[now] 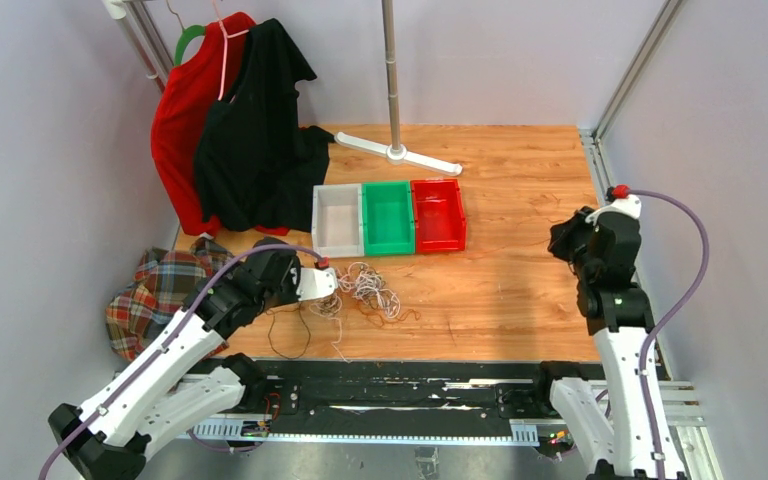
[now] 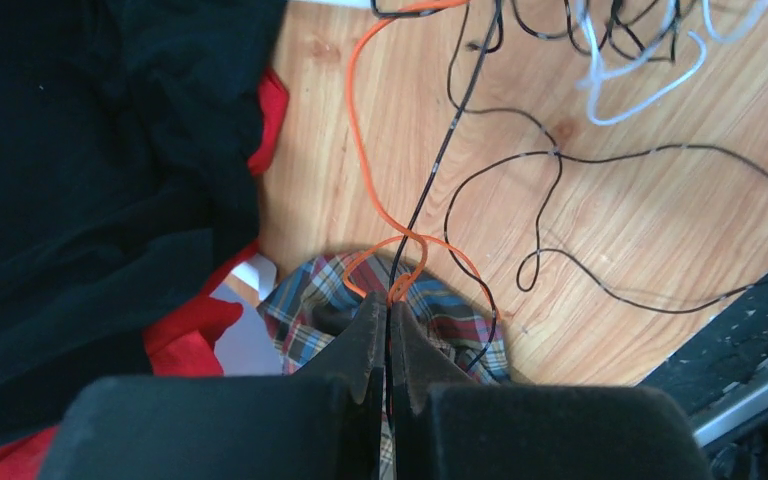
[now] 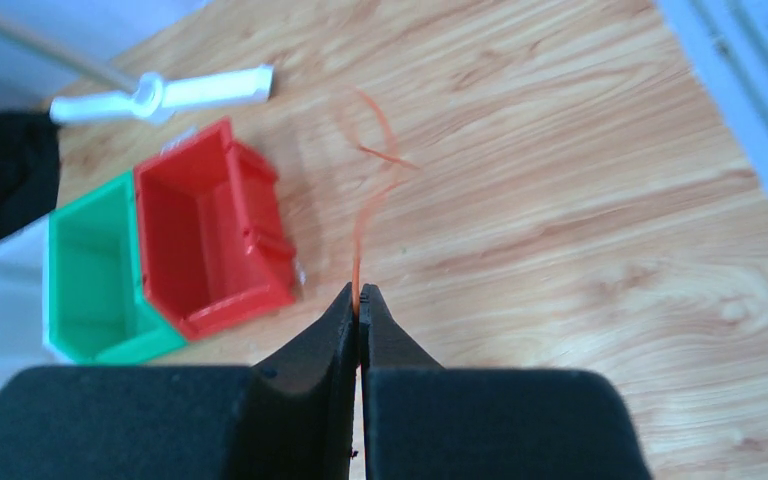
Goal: Untangle the cables
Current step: Untie the cable, then place the cable in the bin.
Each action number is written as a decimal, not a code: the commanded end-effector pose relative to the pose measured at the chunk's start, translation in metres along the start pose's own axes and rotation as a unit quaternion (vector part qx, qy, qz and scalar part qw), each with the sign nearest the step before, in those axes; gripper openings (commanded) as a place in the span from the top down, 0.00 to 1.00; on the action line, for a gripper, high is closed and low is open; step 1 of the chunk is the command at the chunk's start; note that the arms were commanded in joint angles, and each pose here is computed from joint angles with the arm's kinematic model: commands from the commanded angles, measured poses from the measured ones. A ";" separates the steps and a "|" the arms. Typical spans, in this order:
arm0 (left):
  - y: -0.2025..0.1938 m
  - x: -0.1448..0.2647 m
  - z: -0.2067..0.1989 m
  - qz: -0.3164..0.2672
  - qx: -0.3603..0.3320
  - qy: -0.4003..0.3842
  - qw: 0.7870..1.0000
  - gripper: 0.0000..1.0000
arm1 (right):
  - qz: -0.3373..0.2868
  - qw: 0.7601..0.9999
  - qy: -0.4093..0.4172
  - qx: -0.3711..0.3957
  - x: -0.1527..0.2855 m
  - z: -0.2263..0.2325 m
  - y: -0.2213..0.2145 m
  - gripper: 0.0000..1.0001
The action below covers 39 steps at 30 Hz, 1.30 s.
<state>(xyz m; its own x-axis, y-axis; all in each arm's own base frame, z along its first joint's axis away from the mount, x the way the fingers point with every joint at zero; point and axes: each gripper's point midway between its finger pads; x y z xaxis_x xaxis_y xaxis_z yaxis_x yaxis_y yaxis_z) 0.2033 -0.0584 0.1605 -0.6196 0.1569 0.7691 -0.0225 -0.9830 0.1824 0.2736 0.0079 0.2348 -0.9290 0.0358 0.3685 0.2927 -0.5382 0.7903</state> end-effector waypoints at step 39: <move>0.091 0.057 0.017 -0.210 0.184 -0.076 0.957 0.28 | 0.026 0.914 0.402 0.046 0.020 0.348 0.078 0.99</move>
<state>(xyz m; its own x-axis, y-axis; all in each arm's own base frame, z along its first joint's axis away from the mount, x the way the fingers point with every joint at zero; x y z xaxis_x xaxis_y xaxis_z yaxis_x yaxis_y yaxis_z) 0.1795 -0.1349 0.2300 -0.4947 0.5539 0.6697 0.0266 -0.7606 0.6487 0.3521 0.2448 0.4633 -0.7692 -0.6387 -0.0196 0.3759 -0.4770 0.7944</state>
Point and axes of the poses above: each gripper's point midway between its finger pads, its own x axis back along the fingers, its own z axis along the line the jaws close on, y = z × x, and after that the axes turned 10 degrees about -x, right-handed
